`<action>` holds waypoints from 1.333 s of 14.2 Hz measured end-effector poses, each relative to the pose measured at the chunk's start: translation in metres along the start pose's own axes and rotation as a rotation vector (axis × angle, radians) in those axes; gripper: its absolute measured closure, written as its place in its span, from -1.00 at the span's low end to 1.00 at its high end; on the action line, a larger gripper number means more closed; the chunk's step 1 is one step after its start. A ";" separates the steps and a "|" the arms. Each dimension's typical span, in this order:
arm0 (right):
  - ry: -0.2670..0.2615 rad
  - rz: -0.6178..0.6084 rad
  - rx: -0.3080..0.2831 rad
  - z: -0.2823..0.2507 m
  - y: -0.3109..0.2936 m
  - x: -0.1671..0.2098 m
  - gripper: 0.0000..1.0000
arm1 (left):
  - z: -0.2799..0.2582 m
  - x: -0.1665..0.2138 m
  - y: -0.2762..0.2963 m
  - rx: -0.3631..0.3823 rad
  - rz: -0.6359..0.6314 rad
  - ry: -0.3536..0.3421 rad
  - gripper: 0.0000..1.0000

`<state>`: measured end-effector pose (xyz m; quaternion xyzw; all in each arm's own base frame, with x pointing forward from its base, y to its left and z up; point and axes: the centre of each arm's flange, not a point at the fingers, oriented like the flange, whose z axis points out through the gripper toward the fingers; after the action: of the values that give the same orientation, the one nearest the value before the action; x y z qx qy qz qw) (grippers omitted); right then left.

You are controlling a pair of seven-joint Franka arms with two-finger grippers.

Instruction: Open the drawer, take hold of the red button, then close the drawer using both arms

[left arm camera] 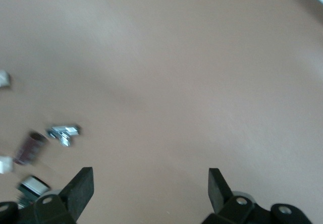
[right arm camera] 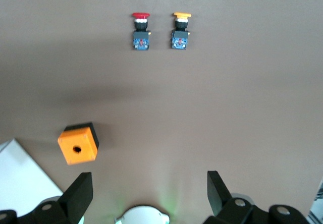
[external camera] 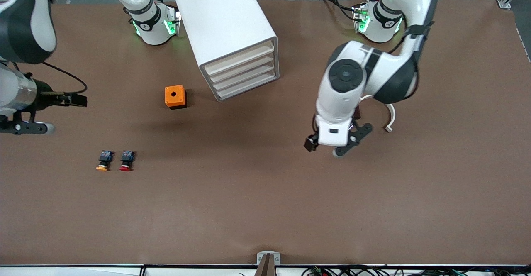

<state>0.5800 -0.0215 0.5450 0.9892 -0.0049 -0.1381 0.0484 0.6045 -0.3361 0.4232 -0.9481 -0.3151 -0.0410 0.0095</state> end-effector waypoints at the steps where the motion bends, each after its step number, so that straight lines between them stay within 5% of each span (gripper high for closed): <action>1: 0.011 0.000 0.005 -0.010 0.009 -0.007 -1.00 | -0.012 0.018 -0.013 0.007 0.020 -0.004 -1.00; 9: 0.140 0.022 0.017 -0.078 0.041 -0.045 -1.00 | -0.121 0.134 -0.145 0.003 0.158 -0.014 -1.00; 19: 0.189 0.016 0.100 -0.103 0.041 -0.086 -1.00 | -0.189 0.156 -0.258 0.007 0.413 -0.056 -1.00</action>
<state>0.5257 -0.0505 0.6715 0.9989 -0.0151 -0.0436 0.0001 0.5607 -0.0446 0.6227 -0.9933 -0.1142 -0.0105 0.0122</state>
